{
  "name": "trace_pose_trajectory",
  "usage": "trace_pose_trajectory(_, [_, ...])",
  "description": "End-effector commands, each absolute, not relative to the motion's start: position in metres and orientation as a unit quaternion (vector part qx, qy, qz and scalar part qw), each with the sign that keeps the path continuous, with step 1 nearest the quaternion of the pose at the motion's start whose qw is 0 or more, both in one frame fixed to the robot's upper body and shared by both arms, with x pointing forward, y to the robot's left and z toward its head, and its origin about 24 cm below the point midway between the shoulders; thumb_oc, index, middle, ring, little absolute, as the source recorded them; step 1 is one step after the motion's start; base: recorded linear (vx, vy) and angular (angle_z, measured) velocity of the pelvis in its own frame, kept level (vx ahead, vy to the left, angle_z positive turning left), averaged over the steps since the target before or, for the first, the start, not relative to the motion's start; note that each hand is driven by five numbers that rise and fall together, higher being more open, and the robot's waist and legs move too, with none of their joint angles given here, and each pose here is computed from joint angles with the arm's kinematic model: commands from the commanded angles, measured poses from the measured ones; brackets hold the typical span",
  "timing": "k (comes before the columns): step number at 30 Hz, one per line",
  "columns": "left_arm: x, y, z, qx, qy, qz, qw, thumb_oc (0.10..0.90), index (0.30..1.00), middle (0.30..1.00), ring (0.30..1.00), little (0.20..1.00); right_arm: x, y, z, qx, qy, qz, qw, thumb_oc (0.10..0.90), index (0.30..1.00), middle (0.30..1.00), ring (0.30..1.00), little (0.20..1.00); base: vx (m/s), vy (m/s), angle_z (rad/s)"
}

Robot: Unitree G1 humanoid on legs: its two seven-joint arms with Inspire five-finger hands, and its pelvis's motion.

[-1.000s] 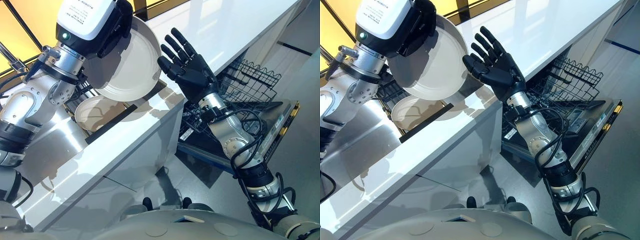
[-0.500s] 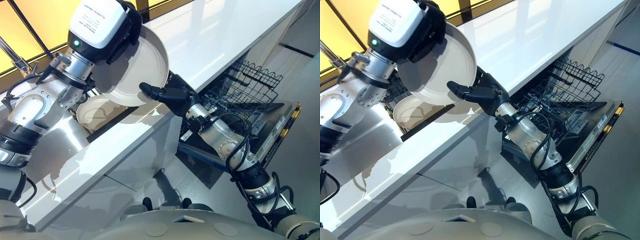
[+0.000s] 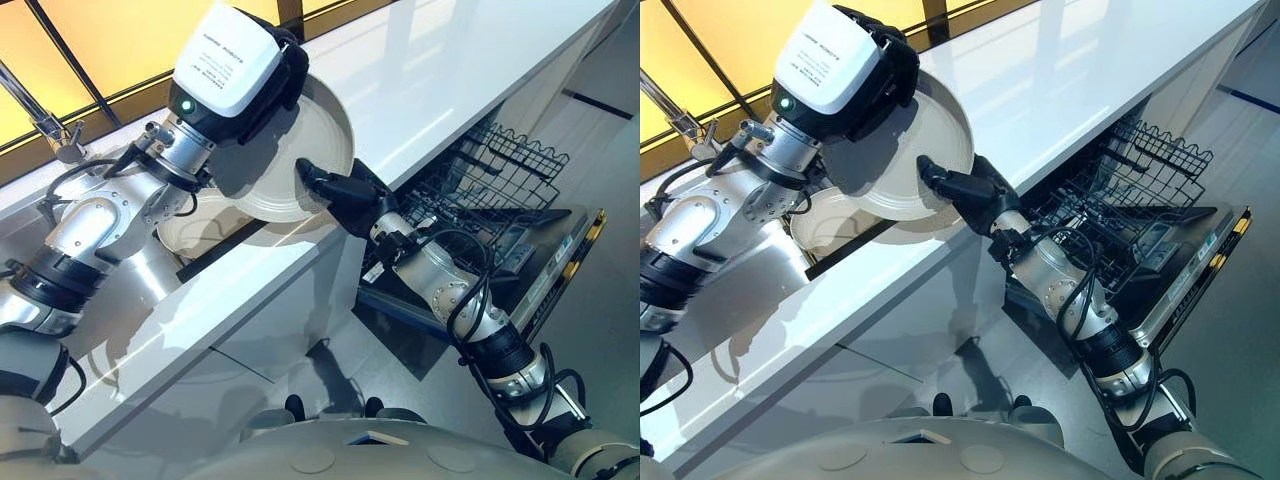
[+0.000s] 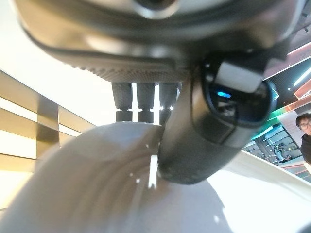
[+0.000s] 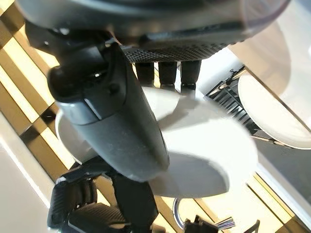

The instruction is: Pick up plates and place into dishwasher.

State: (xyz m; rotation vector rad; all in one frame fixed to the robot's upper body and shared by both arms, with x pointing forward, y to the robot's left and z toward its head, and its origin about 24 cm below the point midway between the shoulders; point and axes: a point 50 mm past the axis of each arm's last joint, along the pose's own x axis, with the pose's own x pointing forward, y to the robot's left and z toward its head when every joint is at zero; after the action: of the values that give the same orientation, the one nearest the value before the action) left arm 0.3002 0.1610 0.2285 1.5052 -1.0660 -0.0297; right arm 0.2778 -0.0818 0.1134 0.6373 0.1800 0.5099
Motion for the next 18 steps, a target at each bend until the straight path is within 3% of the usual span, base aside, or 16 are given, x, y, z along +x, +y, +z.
trace_pose_trajectory(1, [0.290, 0.151, 0.269, 0.593, -0.527, 0.025, 0.609, 0.462, 0.611, 0.611, 0.611, 0.562, 0.284, -0.076, 0.184, 0.349, -0.084, 0.284, 0.889, 0.100, 0.300, 0.300, 0.300, 0.200, 0.00, 0.000, 0.00])
trace_pose_trajectory(2, [0.289, 0.151, 0.267, 0.591, -0.522, 0.022, 0.615, 0.800, 0.900, 0.900, 0.900, 0.900, 0.284, -0.077, 0.184, 0.350, -0.087, 0.280, 0.890, 0.100, 0.300, 0.300, 0.300, 0.200, 0.00, 0.000, 0.00])
trace_pose_trajectory(15, [0.287, 0.164, 0.245, 0.548, -0.461, -0.011, 0.698, 0.800, 0.900, 0.900, 0.900, 0.900, 0.281, -0.095, 0.177, 0.357, -0.103, 0.241, 0.896, 0.100, 0.300, 0.300, 0.300, 0.200, 0.00, 0.000, 0.00])
trace_pose_trajectory(18, [0.290, 0.170, 0.244, 0.508, -0.438, -0.015, 0.742, 0.800, 0.900, 0.900, 0.900, 0.900, 0.282, -0.099, 0.175, 0.359, -0.105, 0.234, 0.898, 0.100, 0.300, 0.300, 0.300, 0.200, -0.01, 0.005, 0.05])
